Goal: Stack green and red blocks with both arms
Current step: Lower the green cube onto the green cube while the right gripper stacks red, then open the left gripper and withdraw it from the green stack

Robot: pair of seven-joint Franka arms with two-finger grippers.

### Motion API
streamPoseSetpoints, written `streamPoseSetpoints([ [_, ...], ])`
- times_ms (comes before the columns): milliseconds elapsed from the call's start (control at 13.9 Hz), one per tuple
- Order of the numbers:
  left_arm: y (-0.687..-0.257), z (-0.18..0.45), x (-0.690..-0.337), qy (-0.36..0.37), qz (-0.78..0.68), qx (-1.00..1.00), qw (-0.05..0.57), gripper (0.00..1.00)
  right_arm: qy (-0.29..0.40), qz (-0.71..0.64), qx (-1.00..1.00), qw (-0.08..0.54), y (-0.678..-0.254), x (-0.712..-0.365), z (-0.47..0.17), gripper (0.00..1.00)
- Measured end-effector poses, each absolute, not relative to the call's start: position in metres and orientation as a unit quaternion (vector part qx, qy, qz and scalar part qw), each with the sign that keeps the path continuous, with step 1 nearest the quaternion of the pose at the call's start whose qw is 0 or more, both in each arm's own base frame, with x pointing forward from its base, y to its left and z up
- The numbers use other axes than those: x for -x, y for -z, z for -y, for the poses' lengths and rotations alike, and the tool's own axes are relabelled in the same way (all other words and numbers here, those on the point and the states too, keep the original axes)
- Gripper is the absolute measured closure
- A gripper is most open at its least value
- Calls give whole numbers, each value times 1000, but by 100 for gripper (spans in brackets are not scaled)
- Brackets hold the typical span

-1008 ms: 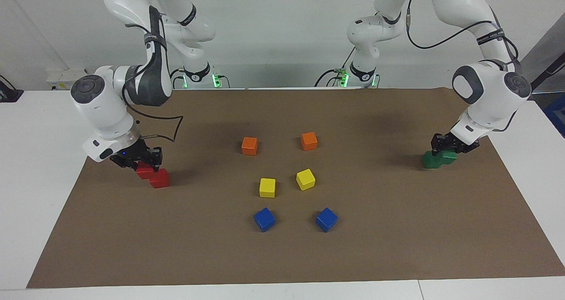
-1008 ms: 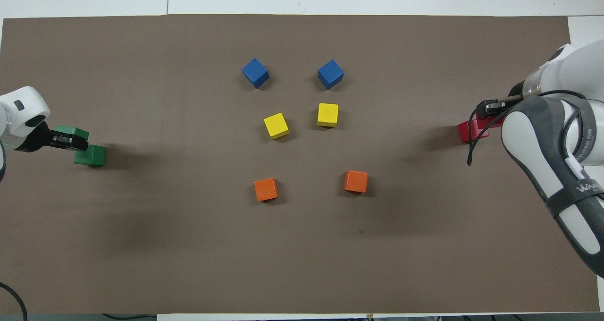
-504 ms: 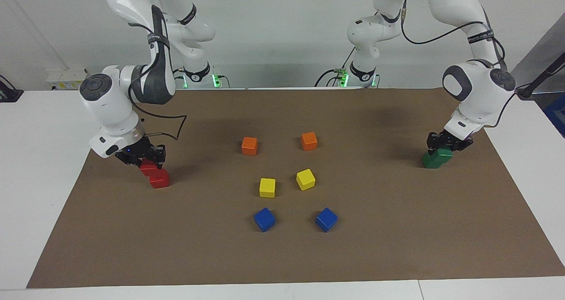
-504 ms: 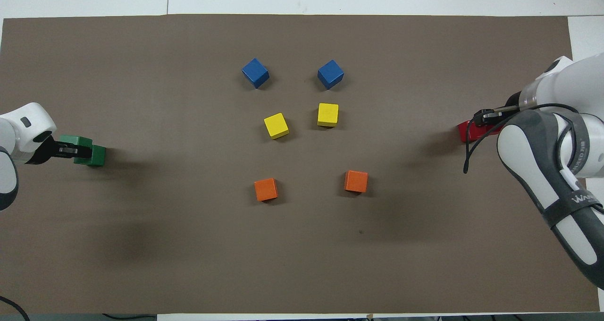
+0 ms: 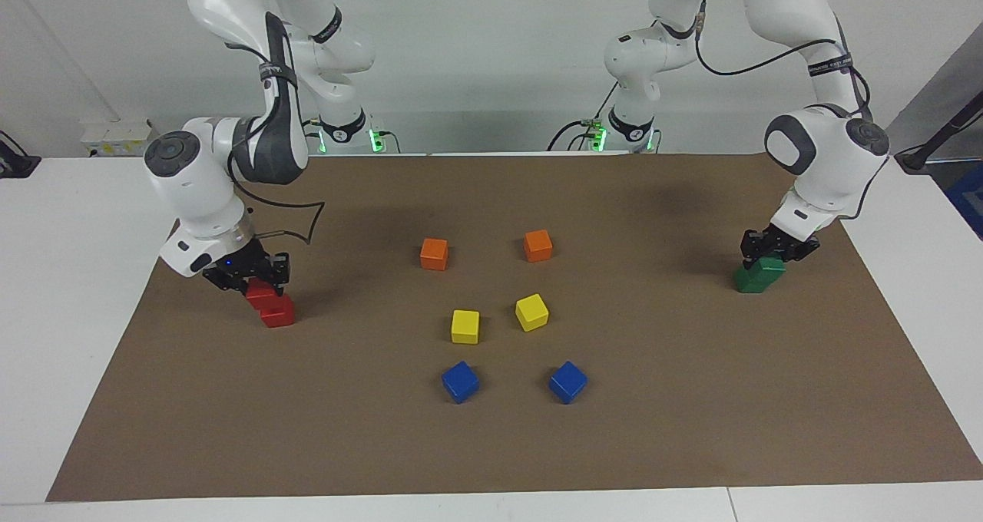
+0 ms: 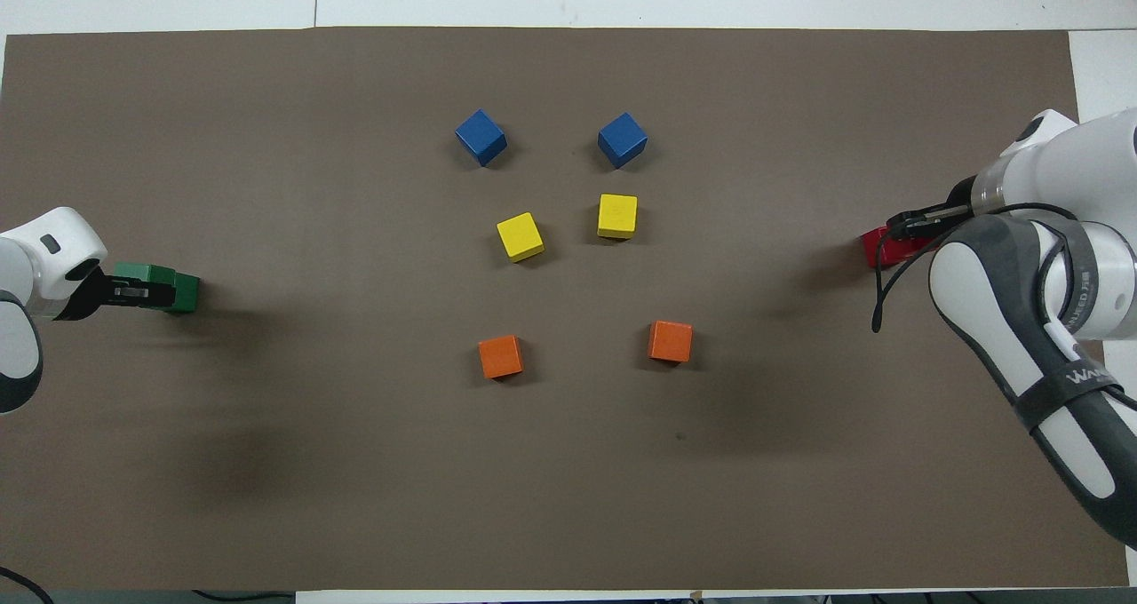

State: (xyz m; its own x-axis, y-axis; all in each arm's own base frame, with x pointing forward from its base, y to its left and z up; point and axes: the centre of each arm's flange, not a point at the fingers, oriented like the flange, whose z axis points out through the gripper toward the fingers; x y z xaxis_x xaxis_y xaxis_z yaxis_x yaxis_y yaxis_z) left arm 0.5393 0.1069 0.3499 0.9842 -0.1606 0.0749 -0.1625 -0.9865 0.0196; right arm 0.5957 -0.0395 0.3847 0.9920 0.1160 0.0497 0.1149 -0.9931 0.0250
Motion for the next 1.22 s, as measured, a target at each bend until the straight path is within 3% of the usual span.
streamPoseSetpoints([
  [288,-348,-106,-535,-40,82,-996,11,42,-24,-64,-998,11,-377,-593,39,45],
  [504,-352,-105,-537,-44,84,-995,10,5,-29,-64,-997,11,-374,-592,39,45],
  [576,-357,-104,-540,-47,86,-995,10,0,-30,-64,-997,12,-373,-592,39,45],
  [720,-377,-104,-550,-47,89,-995,11,0,-33,-64,-997,12,-372,-591,39,45],
  [936,-440,-107,-567,-44,92,-995,15,0,-31,-64,-997,12,-370,-590,39,45],
  [1224,-527,-107,-558,-63,82,-995,10,0,-34,-64,-997,12,-369,-591,40,45],
])
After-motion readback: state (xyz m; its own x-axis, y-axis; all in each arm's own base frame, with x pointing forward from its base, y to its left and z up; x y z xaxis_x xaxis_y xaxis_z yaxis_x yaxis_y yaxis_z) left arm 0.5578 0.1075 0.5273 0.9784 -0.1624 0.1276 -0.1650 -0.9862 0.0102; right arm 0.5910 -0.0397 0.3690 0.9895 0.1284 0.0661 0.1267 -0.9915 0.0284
